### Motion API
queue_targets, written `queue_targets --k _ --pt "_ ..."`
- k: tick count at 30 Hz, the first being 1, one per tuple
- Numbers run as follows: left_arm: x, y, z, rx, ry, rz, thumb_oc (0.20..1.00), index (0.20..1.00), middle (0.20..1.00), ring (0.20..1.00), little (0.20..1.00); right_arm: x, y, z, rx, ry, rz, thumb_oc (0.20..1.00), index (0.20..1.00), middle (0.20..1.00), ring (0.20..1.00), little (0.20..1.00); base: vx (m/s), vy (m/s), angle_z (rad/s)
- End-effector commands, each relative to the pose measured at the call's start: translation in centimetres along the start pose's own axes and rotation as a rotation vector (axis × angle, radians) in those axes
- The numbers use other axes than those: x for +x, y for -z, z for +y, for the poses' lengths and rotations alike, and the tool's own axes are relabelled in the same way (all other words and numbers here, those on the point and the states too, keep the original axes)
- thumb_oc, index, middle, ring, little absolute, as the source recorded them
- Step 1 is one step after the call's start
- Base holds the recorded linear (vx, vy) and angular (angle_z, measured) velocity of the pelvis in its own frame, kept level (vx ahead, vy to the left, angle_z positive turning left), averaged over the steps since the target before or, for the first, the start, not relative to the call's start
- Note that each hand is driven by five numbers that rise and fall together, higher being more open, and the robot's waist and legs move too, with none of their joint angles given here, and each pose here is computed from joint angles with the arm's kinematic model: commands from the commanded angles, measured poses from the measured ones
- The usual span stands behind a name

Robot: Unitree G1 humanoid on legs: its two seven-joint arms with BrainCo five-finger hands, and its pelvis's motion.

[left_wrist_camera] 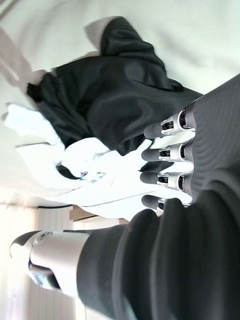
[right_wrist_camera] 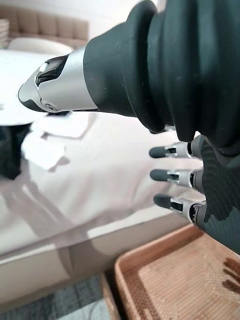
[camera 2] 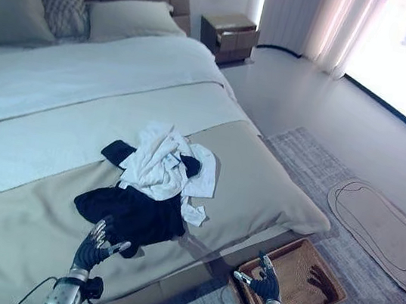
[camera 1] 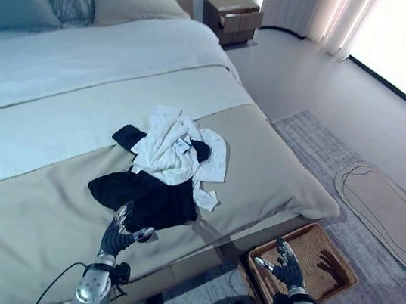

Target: Pick up clothes into the bucket

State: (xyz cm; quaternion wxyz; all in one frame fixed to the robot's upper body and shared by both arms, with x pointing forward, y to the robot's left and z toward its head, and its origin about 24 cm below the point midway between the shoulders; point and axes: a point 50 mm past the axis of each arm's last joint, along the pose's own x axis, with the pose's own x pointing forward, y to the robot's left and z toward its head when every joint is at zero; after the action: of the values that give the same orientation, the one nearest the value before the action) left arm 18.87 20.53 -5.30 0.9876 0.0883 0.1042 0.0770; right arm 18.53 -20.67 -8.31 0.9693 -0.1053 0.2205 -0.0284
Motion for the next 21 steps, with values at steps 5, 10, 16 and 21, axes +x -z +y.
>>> queue_targets --k 5,10,16,21 --pt "4.8 -7.0 3.5 0.174 -0.203 -0.325 1.0 1.0 1.0 1.0 1.0 2.7 -8.4 1.8 -0.005 -0.059 -0.345 1.0 1.0 1.0 1.0 1.0 -0.15 0.069 0.06" --pt "7.3 -10.8 4.3 0.238 -0.328 -0.446 1.0 1.0 1.0 1.0 1.0 3.5 -11.5 1.8 -0.021 -0.06 -0.447 1.0 1.0 1.0 1.0 1.0 -0.14 0.076 -0.06" --pt "9.1 -15.6 5.7 0.284 -0.493 -0.583 1.0 1.0 1.0 1.0 1.0 3.8 -14.0 1.0 0.009 -0.016 -0.538 1.0 1.0 1.0 1.0 1.0 -0.11 0.023 -0.02" --pt "9.4 -21.1 8.0 0.304 -0.646 -0.751 1.0 1.0 1.0 1.0 1.0 3.5 -14.8 -0.1 0.02 0.029 -0.58 1.0 1.0 1.0 1.0 1.0 -0.08 0.008 0.02"
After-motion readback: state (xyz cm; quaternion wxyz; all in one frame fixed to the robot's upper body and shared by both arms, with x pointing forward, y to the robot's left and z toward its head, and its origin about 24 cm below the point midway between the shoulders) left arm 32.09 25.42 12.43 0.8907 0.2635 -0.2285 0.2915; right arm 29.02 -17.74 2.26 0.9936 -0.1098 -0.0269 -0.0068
